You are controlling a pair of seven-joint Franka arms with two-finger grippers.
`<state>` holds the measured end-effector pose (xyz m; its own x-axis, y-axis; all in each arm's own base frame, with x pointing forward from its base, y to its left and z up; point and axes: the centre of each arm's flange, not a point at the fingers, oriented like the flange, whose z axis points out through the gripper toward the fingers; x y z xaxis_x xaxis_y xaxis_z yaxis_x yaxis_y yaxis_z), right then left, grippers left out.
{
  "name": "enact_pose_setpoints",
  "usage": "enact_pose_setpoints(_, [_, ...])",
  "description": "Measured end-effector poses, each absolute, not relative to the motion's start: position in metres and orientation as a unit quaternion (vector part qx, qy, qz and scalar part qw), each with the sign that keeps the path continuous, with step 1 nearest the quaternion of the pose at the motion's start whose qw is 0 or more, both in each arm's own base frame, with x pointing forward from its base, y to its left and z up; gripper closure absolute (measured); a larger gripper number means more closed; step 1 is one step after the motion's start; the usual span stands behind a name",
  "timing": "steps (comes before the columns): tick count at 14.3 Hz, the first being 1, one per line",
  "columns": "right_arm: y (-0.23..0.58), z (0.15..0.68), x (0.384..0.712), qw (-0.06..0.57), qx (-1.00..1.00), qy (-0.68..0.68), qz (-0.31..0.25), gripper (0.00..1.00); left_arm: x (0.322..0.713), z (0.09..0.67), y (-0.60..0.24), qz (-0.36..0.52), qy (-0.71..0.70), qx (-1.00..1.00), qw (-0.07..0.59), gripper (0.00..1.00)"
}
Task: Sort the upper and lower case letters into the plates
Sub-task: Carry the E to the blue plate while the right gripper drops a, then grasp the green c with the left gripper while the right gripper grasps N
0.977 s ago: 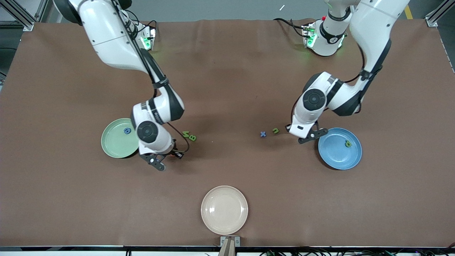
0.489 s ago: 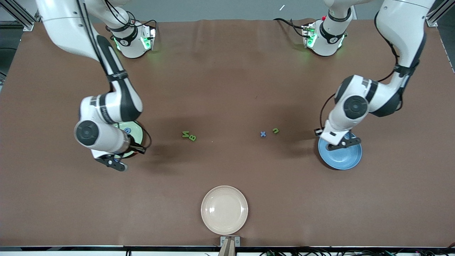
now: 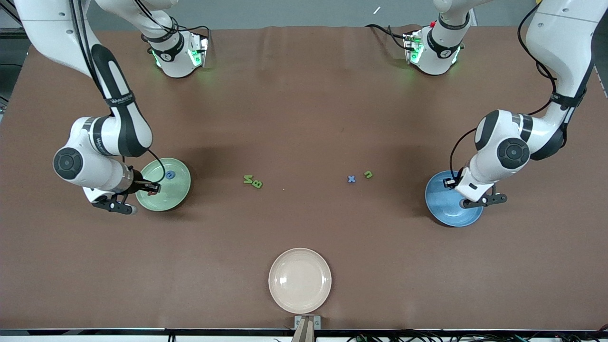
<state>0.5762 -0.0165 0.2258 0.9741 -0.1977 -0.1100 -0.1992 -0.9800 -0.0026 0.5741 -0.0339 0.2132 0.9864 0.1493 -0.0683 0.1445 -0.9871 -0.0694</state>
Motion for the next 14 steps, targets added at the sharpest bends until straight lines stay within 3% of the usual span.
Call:
enact_pose_setpoints(3, [-0.044,0.209,0.560,0.008,-0.995,0.089,0.054,0.65,0.573,0.199,-0.029,0.047,-0.117,-0.992,0.028,0.73])
enact_pose_setpoints(11, [-0.025,0.200,0.556,0.012,-0.995,0.070,0.066,0.64,0.570,0.195,-0.026,0.044,-0.333,-0.941,0.039,0.73])
enact_pose_setpoints(14, [-0.024,0.200,0.556,0.012,-0.995,0.069,0.068,0.40,0.565,0.191,-0.016,0.044,-0.352,-0.934,0.049,0.73])
